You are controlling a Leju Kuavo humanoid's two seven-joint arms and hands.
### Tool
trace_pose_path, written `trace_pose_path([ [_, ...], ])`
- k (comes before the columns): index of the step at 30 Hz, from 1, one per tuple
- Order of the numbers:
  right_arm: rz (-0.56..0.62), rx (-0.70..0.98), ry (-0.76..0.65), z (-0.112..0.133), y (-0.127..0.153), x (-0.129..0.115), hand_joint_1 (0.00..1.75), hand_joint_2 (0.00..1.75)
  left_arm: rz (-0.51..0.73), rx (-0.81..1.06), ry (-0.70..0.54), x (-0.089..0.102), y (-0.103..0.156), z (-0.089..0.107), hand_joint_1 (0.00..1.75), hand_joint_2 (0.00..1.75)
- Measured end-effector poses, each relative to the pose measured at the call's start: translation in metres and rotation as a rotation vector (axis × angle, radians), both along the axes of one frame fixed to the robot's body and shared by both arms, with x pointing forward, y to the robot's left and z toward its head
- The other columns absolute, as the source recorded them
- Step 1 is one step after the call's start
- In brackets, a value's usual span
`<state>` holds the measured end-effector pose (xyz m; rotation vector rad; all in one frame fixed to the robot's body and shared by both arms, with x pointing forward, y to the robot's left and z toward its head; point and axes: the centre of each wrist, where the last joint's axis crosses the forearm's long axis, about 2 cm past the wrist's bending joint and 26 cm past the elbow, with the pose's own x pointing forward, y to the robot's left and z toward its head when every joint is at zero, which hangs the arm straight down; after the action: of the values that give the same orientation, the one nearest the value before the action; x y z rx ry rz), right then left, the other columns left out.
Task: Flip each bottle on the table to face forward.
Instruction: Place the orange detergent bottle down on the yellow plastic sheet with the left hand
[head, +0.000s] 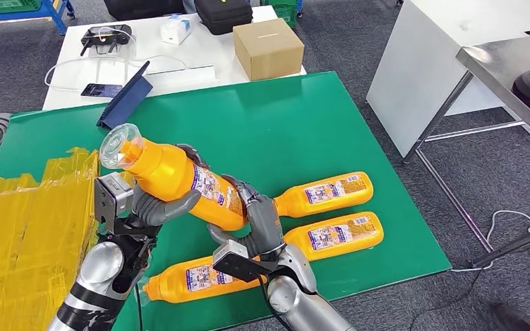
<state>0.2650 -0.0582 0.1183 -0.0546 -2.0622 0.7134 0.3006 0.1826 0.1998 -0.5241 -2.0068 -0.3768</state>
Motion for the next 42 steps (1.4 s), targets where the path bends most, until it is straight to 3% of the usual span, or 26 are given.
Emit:
trace_pose_path([
  [3,0.003,0.01,0.001,0.001,0.0,-0.001,1.68,1.75,0.012,0.001,-0.004,0.0,0.0,0.0,1.75,1.75],
  [7,0.0,0.038,-0.017,0.005,-0.002,-0.003,0.07,1.75,0.043,0.009,-0.029,-0.001,0.0,0.0,1.75,1.75],
  [8,-0.002,0.05,-0.024,0.007,-0.003,-0.004,0.0,1.75,0.059,0.015,-0.044,-0.001,0.0,0.001,1.75,1.75],
  [12,-0.009,0.146,-0.094,0.026,-0.008,-0.012,0.0,1.75,0.22,0.092,-0.146,0.0,0.006,0.006,1.75,1.75],
  [17,-0.018,0.276,-0.221,0.061,-0.023,-0.021,0.0,1.75,0.518,0.27,-0.325,0.005,0.033,0.017,1.75,1.75],
  [22,-0.026,0.365,-0.335,0.087,-0.04,-0.033,0.0,1.75,0.71,0.43,-0.432,0.018,0.06,0.034,1.75,1.75],
  [26,-0.027,0.397,-0.385,0.099,-0.048,-0.04,0.0,1.75,0.764,0.454,-0.459,0.025,0.073,0.045,1.75,1.75],
  [35,-0.026,0.412,-0.415,0.105,-0.055,-0.044,0.0,1.75,0.799,0.485,-0.475,0.027,0.079,0.048,1.75,1.75],
  [38,-0.026,0.423,-0.432,0.108,-0.057,-0.045,0.0,1.75,0.892,0.62,-0.523,0.032,0.082,0.056,1.75,1.75],
  [42,-0.014,0.457,-0.444,0.114,-0.061,-0.047,0.0,1.75,0.995,0.891,-0.554,0.055,0.094,0.072,1.75,1.75],
])
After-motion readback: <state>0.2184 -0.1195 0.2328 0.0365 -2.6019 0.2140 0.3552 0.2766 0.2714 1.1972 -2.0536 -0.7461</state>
